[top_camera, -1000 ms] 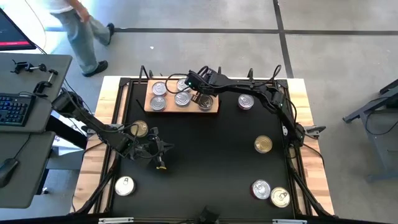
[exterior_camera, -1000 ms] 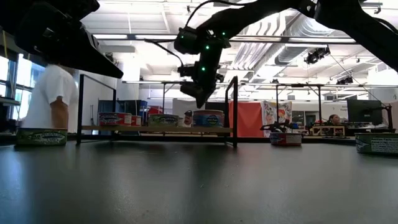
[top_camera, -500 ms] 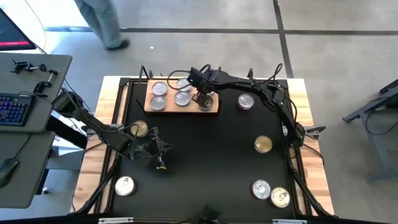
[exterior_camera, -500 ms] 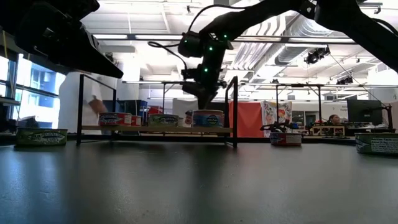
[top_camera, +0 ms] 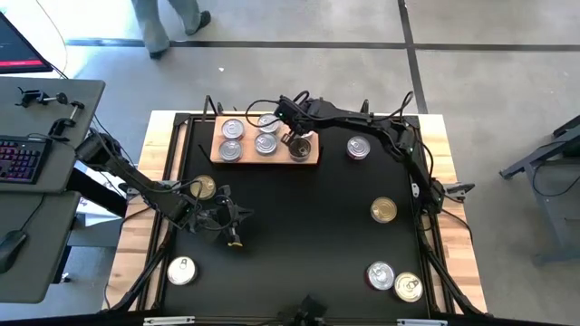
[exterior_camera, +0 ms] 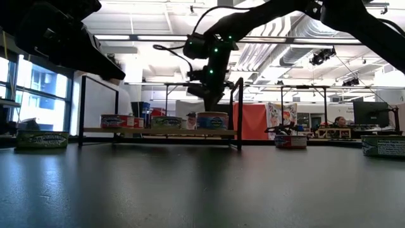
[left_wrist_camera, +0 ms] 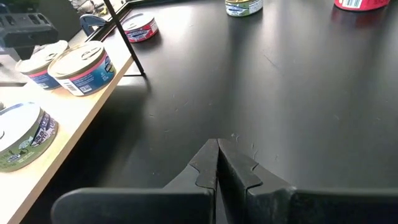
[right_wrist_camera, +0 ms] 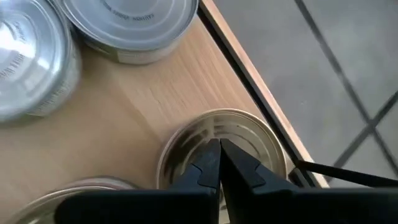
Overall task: Stack canned seafood by type on shelf
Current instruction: Adjust the blue pink cans on the shelf
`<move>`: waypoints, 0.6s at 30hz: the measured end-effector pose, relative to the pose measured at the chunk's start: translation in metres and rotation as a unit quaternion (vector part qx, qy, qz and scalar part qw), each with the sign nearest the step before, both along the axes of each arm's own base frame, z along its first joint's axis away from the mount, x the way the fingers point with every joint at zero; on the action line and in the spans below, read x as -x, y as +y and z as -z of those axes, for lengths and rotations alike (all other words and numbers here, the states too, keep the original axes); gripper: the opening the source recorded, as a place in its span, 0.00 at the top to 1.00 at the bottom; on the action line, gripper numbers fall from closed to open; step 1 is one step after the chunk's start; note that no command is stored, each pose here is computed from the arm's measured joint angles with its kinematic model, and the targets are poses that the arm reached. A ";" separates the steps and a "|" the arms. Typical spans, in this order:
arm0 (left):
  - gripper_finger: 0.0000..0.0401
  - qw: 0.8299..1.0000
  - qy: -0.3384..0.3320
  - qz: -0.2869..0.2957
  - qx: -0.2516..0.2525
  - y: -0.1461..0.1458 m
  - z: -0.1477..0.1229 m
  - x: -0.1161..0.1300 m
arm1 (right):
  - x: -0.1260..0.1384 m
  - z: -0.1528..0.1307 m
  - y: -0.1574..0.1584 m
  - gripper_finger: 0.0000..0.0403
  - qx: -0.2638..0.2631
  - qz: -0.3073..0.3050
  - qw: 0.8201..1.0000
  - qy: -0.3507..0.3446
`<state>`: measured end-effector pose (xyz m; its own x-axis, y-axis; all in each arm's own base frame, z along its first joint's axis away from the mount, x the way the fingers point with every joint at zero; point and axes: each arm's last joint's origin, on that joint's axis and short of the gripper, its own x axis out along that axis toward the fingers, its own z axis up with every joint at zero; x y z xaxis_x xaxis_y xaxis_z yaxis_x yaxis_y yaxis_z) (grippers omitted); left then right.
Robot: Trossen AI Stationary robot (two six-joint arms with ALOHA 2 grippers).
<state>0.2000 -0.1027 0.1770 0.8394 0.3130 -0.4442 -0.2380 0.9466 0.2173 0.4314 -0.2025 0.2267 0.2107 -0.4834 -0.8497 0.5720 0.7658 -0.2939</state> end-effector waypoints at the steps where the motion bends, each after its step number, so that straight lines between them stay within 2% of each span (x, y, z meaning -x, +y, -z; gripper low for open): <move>1: 1.00 1.000 0.000 0.000 0.000 0.000 0.000 0.000 | 0.000 0.000 0.000 1.00 -0.004 -0.001 1.000 -0.002; 4: 1.00 1.000 0.000 0.000 0.000 0.000 0.000 0.000 | -0.001 -0.001 0.000 1.00 -0.014 -0.016 1.000 -0.008; 9: 1.00 1.000 0.000 0.000 0.000 0.000 0.000 0.000 | -0.005 0.002 0.004 1.00 -0.061 -0.047 0.996 -0.039; 15: 1.00 1.000 0.000 0.000 0.000 0.000 0.000 0.000 | -0.007 0.001 0.005 1.00 -0.022 -0.046 0.998 -0.024; 18: 1.00 1.000 0.000 0.000 0.000 0.000 0.000 0.000 | -0.008 0.000 0.005 1.00 -0.018 -0.046 0.998 -0.028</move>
<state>0.2000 -0.1027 0.1770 0.8395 0.3127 -0.4443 -0.2376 0.9467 0.2173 0.4397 -0.1973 0.2263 0.3000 -0.4284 -0.8523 0.5126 0.8259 -0.2347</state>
